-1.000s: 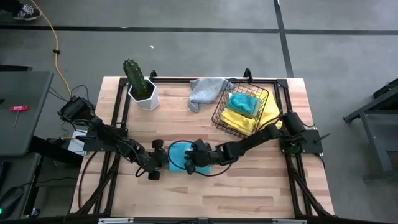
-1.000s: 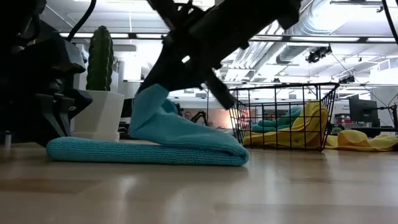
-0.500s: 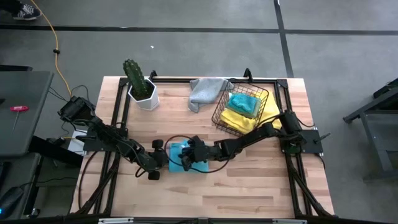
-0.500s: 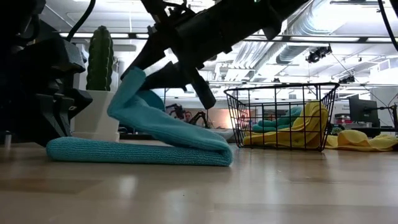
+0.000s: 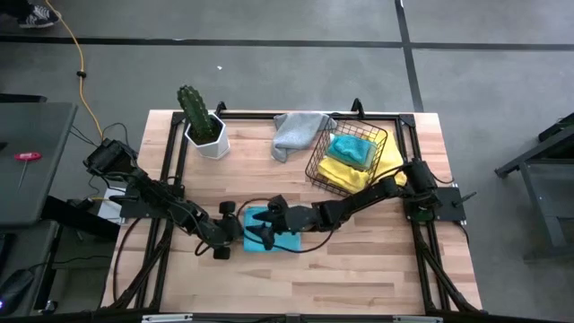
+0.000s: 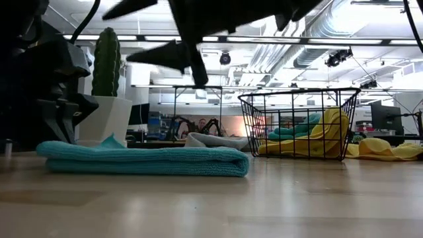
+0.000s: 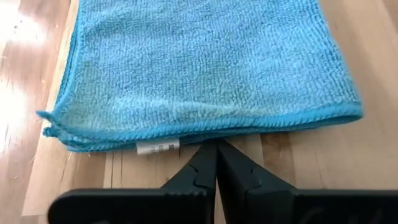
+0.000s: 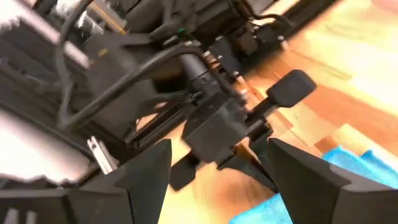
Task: Fold microfiber towels
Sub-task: Fold the blue microfiber towel
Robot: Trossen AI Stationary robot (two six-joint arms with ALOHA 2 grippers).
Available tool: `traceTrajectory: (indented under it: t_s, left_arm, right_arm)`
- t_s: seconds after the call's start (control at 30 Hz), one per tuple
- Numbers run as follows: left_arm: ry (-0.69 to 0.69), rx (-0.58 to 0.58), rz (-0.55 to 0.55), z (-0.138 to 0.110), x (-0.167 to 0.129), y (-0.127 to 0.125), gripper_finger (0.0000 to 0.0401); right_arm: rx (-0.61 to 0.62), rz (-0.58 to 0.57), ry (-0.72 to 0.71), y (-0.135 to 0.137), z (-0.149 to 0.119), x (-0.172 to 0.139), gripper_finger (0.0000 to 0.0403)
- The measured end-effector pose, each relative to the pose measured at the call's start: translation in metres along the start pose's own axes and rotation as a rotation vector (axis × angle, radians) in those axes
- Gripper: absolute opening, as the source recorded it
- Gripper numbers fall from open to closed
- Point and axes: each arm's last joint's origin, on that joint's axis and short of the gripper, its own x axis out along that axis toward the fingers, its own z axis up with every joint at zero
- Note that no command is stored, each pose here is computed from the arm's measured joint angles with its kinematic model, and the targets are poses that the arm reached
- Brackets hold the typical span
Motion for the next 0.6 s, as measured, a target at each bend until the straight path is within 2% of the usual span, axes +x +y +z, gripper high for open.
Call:
traceTrajectory:
  t_s: [0.1,0.17,0.3,0.37,0.47,0.6]
  left_arm:
    - [0.015,0.018,-0.015,0.001,-0.006,0.001,0.0]
    - [0.037,0.024,-0.015,0.005,-0.013,0.003,0.0]
    - [0.061,0.016,0.003,0.008,-0.035,0.005,0.0]
    - [0.031,0.016,0.012,0.008,-0.047,0.005,0.0]
    - [-0.042,0.01,0.025,0.009,-0.065,0.005,0.0]
    - [-0.144,-0.008,0.004,0.013,-0.081,0.002,0.0]
  right_arm:
    - [-0.081,0.01,0.013,0.009,0.007,-0.008,0.0259]
    - [-0.136,-0.023,0.021,0.014,0.011,-0.016,0.0259]
    - [-0.244,-0.188,0.054,0.02,0.012,-0.036,0.0259]
    - [-0.263,-0.278,0.082,0.023,0.009,-0.047,0.0259]
    - [-0.215,-0.401,0.163,0.017,-0.005,-0.057,0.0259]
    - [-0.076,-0.567,0.266,0.004,-0.027,-0.067,0.0259]
